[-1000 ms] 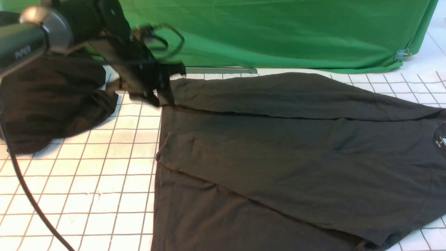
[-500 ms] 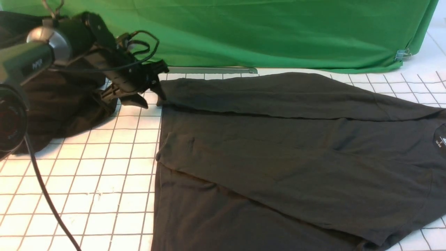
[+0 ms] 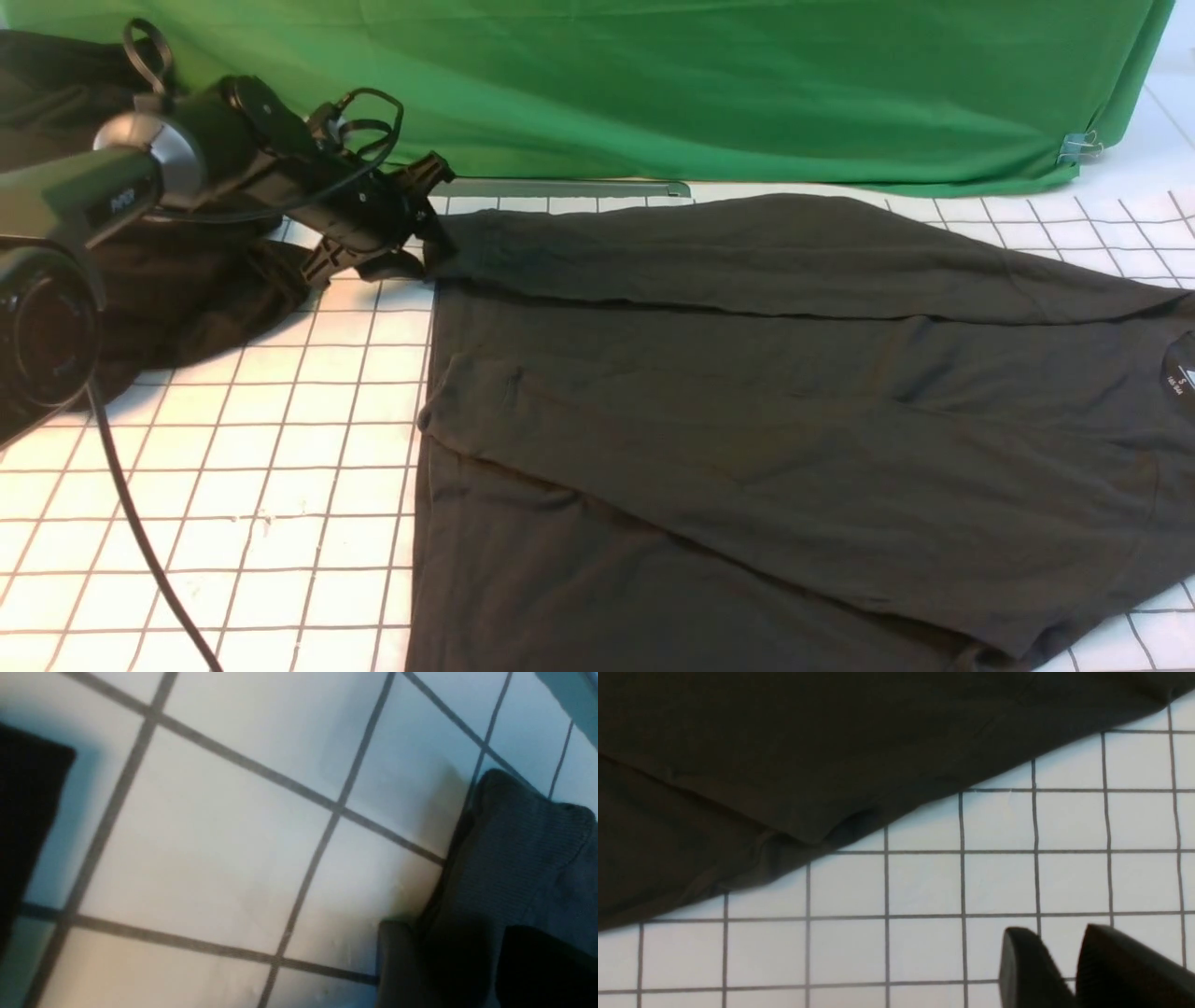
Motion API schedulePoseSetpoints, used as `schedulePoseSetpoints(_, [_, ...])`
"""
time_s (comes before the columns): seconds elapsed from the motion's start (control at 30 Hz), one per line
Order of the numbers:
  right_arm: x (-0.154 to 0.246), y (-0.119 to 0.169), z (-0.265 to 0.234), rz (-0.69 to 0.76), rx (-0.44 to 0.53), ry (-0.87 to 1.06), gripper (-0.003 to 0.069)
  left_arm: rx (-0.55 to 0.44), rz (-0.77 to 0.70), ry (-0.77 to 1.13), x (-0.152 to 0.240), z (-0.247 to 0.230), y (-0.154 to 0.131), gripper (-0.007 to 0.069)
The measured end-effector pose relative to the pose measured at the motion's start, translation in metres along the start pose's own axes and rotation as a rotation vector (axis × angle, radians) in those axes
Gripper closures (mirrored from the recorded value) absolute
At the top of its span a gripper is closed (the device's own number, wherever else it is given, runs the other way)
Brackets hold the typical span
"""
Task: Fold a long-sleeved shirt over a white checkered tablecloth.
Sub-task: 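Grab the top left corner of the dark shirt with the left gripper, then fold the left side of the dark shirt inward over its body with the left gripper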
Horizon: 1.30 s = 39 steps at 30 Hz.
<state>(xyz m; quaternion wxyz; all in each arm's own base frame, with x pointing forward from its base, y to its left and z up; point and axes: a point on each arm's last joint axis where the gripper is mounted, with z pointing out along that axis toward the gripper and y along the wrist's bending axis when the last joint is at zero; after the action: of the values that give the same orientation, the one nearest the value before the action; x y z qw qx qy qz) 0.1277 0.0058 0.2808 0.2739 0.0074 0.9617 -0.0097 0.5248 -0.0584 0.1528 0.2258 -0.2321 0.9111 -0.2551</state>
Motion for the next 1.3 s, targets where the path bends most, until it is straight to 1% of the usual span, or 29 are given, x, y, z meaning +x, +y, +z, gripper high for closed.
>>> schedulePoseSetpoints(0.03, [0.0,0.0,0.0,0.0,0.0,0.0,0.0491,0.001,0.003,0.002,0.001,0.001,0.0,0.0347])
schedulePoseSetpoints(0.07, [0.0,0.0,0.0,0.001,0.0,0.0,0.0491,0.004,0.01,0.005,0.001,0.002,0.0,0.0368])
schedulePoseSetpoints(0.13, [0.0,0.0,0.0,0.003,0.0,0.0,0.049,0.006,0.02,0.007,0.002,0.002,0.0,0.0426])
schedulePoseSetpoints(0.17, [0.0,0.0,0.0,0.003,0.0,0.0,0.049,0.006,0.021,0.007,0.002,0.002,0.0,0.0426])
schedulePoseSetpoints(0.2, [0.0,0.0,0.0,0.004,0.0,0.0,0.049,0.005,0.023,0.009,0.002,0.003,0.0,0.0482])
schedulePoseSetpoints(0.27, [0.0,0.0,0.0,0.006,0.0,0.001,0.0489,0.004,0.025,0.009,0.002,0.003,0.0,0.0558])
schedulePoseSetpoints(0.33, [0.0,0.0,0.0,0.009,0.001,0.005,0.0486,0.006,0.028,0.007,0.002,0.001,-0.001,0.0594])
schedulePoseSetpoints(0.43, [0.0,0.0,0.0,0.011,0.001,0.005,0.0482,0.016,0.034,-0.005,-0.001,-0.006,-0.006,0.0598])
schedulePoseSetpoints(0.6, [0.001,0.0,0.0,0.012,0.001,0.007,0.0482,0.063,0.052,-0.053,-0.011,-0.039,-0.023,0.0598])
schedulePoseSetpoints(0.63, [0.001,0.0,0.0,0.012,0.001,0.007,0.0482,0.063,0.051,-0.053,-0.011,-0.039,-0.023,0.0598])
schedulePoseSetpoints(0.73, [0.001,0.0,0.0,0.015,0.0,0.007,0.0482,0.092,0.063,-0.036,-0.012,-0.059,-0.031,0.0598])
schedulePoseSetpoints(0.8, [0.001,0.0,0.0,0.016,0.0,0.007,0.0481,0.108,0.099,0.0,-0.009,-0.067,-0.036,0.0598])
schedulePoseSetpoints(0.9, [0.001,0.0,0.0,0.017,0.0,0.007,0.0475,0.162,0.196,0.062,-0.002,-0.092,-0.051,0.0598])
schedulePoseSetpoints(0.93, [0.001,0.0,0.0,0.017,0.0,0.007,0.0475,0.164,0.203,0.07,-0.002,-0.092,-0.051,0.0598])
schedulePoseSetpoints(0.97, [0.001,0.0,0.0,0.017,0.0,0.007,0.047,0.185,0.272,0.106,0.004,-0.114,-0.062,0.0598])
schedulePoseSetpoints(1.0, [0.001,0.0,0.0,0.017,0.0,0.007,0.047,0.186,0.281,0.12,0.006,-0.116,-0.063,0.0598])
schedulePoseSetpoints(1.07, [0.001,0.0,0.0,0.017,0.0,0.007,0.0466,0.169,0.35,0.177,0.021,-0.141,-0.074,0.0598])
schedulePoseSetpoints(1.13, [0.0,0.0,0.0,0.017,0.0,0.004,0.0464,0.093,0.427,0.249,0.049,-0.155,-0.079,0.0598])
schedulePoseSetpoints(1.2, [0.0,0.0,0.0,0.017,0.0,0.004,0.0462,-0.002,0.465,0.303,0.08,-0.162,-0.078,0.0598])
schedulePoseSetpoints(1.23, [0.0,0.0,0.0,0.017,0.0,0.004,0.0462,-0.006,0.473,0.293,0.079,-0.165,-0.079,0.0598])
schedulePoseSetpoints(1.27, [0.0,0.0,0.0,0.017,0.0,0.003,0.0461,-0.056,0.492,0.324,0.105,-0.166,-0.077,0.0598])
schedulePoseSetpoints(1.3, [0.0,0.0,0.0,0.017,0.0,0.003,0.0461,-0.089,0.482,0.348,0.121,-0.163,-0.071,0.0598])
